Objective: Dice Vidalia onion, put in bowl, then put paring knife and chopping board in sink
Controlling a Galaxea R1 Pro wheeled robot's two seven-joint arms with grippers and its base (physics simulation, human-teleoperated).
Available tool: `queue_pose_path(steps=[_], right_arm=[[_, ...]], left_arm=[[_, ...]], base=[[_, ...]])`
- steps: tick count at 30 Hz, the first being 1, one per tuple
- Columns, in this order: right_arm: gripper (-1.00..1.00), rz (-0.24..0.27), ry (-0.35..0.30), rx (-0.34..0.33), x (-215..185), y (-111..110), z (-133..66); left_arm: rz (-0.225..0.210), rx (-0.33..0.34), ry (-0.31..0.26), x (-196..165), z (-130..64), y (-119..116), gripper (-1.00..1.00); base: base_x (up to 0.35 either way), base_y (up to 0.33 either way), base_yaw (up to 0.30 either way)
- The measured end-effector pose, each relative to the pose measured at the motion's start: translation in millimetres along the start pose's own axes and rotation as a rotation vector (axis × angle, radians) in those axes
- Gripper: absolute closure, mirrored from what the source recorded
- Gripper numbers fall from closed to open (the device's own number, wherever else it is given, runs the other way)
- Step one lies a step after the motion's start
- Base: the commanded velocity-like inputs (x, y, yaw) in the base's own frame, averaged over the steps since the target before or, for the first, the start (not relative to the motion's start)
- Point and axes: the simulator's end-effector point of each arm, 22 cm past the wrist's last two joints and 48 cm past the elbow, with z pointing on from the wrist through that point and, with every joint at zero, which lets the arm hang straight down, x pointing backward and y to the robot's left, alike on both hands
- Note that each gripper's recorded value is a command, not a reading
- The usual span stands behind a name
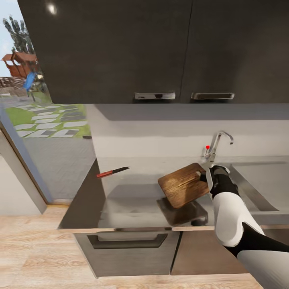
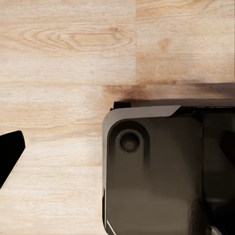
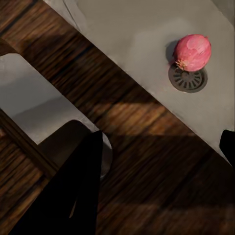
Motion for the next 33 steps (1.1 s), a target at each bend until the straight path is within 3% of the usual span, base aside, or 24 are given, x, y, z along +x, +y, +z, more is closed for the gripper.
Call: queue_pose_path(steps=[4, 5, 8, 14, 16, 23, 28, 33], right_arm=[[1.00, 0.059, 0.029, 0.000, 10.4, -8.3, 4.5], [1.00, 0.098, 0.035, 0.022, 14.7, -18.4, 7.0], [1.00, 0.145, 0.017, 0.070, 16.0, -32.5, 10.2], [1.00, 0.167, 0.029, 0.114, 43.1, -29.5, 24.1], [1.00, 0.197, 0.033, 0.136, 49.7, -36.6, 27.1], [1.00, 0.261, 0.061, 0.139, 61.8, -43.5, 30.9], [1.00, 0.353, 0.109, 0.135, 80.9, -50.0, 35.2], [1.00, 0.370, 0.118, 0.133, 84.5, -50.4, 35.8]], left_arm=[[0.000, 0.000, 0.000, -0.2, 0.1, 0.0, -1.00], [0.000, 0.000, 0.000, 0.1, 0.0, 0.0, -1.00], [0.000, 0.000, 0.000, -0.2, 0.0, 0.0, -1.00], [0.000, 0.000, 0.000, 0.1, 0.0, 0.0, -1.00], [0.000, 0.000, 0.000, -0.1, 0.0, 0.0, -1.00], [0.000, 0.000, 0.000, 0.2, 0.0, 0.0, -1.00], [0.000, 0.000, 0.000, -0.1, 0.0, 0.0, -1.00], [0.000, 0.000, 0.000, -0.1, 0.0, 0.0, -1.00]], base=[[0.000, 0.307, 0.000], [0.000, 0.294, 0.000], [0.000, 0.196, 0.000], [0.000, 0.029, 0.000], [0.000, 0.002, 0.000], [0.000, 0.000, 0.000], [0.000, 0.000, 0.000], [0.000, 0.000, 0.000]])
